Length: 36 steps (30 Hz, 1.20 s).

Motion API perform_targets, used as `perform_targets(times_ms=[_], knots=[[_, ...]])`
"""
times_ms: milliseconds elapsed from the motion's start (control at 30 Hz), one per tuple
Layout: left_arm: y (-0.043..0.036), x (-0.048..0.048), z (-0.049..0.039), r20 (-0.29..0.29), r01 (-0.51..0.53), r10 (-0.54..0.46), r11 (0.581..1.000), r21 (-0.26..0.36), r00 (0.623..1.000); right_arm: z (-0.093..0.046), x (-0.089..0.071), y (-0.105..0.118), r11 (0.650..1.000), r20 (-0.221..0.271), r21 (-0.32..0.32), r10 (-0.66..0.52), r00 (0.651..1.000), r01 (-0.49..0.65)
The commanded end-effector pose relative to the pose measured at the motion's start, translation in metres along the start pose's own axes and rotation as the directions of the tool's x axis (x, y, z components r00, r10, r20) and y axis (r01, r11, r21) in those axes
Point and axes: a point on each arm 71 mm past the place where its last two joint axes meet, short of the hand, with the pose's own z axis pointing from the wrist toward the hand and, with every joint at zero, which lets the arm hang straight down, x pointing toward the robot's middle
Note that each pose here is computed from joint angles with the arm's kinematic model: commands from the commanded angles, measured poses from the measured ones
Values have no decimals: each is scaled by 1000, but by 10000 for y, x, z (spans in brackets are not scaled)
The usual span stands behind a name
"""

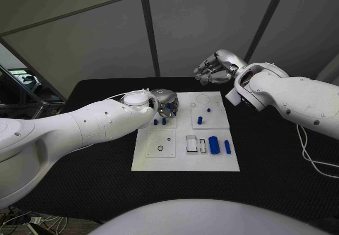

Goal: Assemble the parts on the task board

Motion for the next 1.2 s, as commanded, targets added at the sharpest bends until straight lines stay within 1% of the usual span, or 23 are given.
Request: perform_targets(times_ms=[33,367,667,1200], knots=[[-14,9,9,-11,6,-5,1000,17,1000,5,2,29,1000,-1,-13,-2,1000,2],[-9,50,19,-18,15,-14,1000,19,1000,8,8,37,1000,-2,-15,-1,1000,1],[-3,57,20,-18,16,-16,1000,19,1000,8,10,40,1000,-2,-16,-1,1000,1],[100,0,-30,41,62,-62,998,0,997,10,8,36,1000,-1,-14,-1,1000,1]])
